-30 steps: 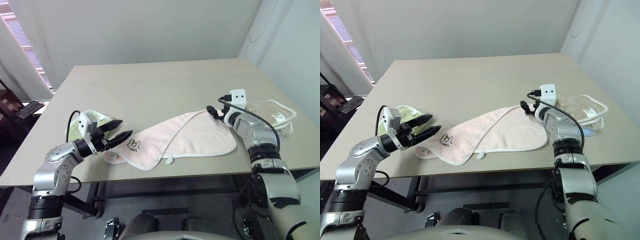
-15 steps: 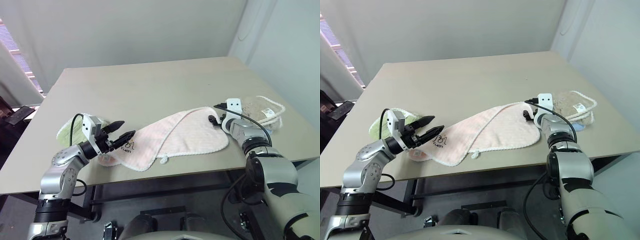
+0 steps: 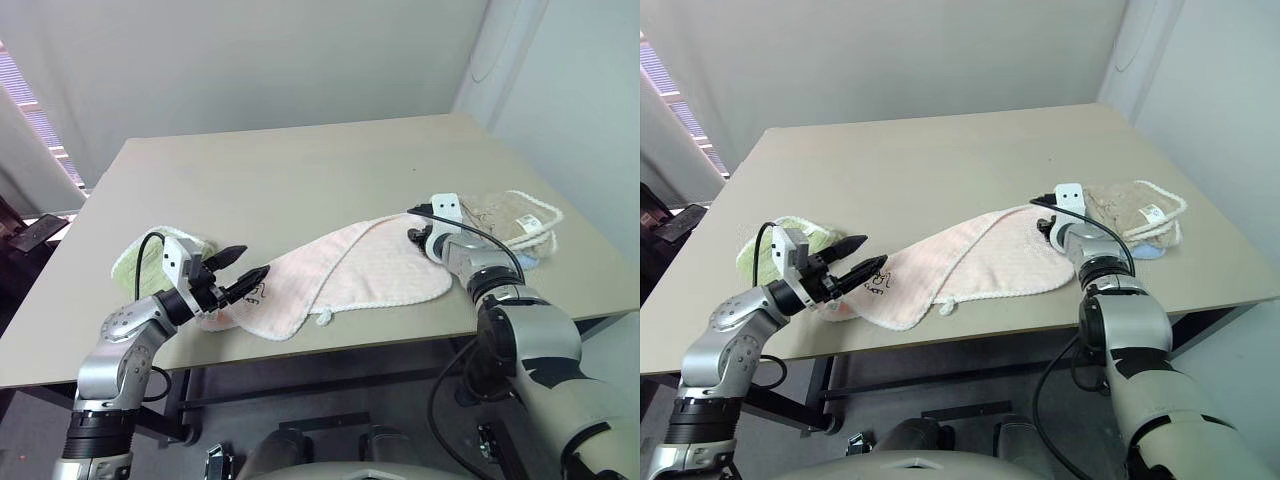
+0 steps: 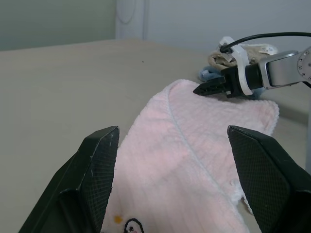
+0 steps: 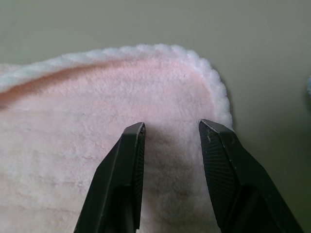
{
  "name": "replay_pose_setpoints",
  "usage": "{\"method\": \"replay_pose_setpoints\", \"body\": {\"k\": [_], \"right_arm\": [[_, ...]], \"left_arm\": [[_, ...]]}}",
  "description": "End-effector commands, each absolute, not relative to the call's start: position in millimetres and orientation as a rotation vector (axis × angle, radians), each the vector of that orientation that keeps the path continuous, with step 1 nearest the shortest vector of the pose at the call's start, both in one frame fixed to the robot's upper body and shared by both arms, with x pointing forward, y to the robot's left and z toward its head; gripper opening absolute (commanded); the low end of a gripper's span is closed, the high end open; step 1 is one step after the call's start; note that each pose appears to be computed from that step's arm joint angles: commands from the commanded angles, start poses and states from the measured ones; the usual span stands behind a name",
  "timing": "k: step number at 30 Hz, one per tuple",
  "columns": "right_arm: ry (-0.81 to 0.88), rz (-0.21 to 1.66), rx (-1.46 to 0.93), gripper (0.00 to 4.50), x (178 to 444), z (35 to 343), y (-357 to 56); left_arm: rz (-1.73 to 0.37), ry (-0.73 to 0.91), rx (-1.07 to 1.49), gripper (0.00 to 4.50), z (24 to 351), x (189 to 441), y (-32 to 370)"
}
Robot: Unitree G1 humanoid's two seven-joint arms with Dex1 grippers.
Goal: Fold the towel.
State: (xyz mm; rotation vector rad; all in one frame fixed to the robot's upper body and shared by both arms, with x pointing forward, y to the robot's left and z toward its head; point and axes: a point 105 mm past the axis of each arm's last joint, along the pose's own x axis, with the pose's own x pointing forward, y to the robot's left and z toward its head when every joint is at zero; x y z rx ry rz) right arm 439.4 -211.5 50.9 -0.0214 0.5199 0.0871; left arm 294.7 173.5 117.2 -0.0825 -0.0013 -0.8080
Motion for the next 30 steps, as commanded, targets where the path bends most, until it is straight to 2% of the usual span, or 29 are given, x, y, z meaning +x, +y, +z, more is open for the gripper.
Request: {"method": "replay_pose_setpoints", "body": {"k": [1,6,9,12,21,25,30], "right_arm": [[0.495,0.069,-0.050,1.75,444,61,-214],[0.505,0.100,-0.086,1.75,442,56,-209],[0.519,0.111,-0.087,2.33,441,53,-207],[0.564,0.148,-0.079,3.32,437,45,-201],[0.659,0.222,-0.125,3.32,426,27,-192],[0.703,0.186,-0.152,2.43,420,18,-200],[0.683,0.170,-0.139,0.60,423,23,-203]], "left_arm": [[-0.793,-0.033,-0.039,3.75,125,296,184],[-0.799,-0.031,-0.035,3.75,123,299,185],[-0.806,-0.032,-0.037,3.75,123,299,183],[-0.808,-0.033,-0.035,3.75,123,299,183],[-0.808,-0.030,-0.024,3.75,124,297,185],[-0.807,-0.028,-0.019,3.75,125,297,185],[-0.810,-0.026,-0.020,3.75,126,297,184]]}}
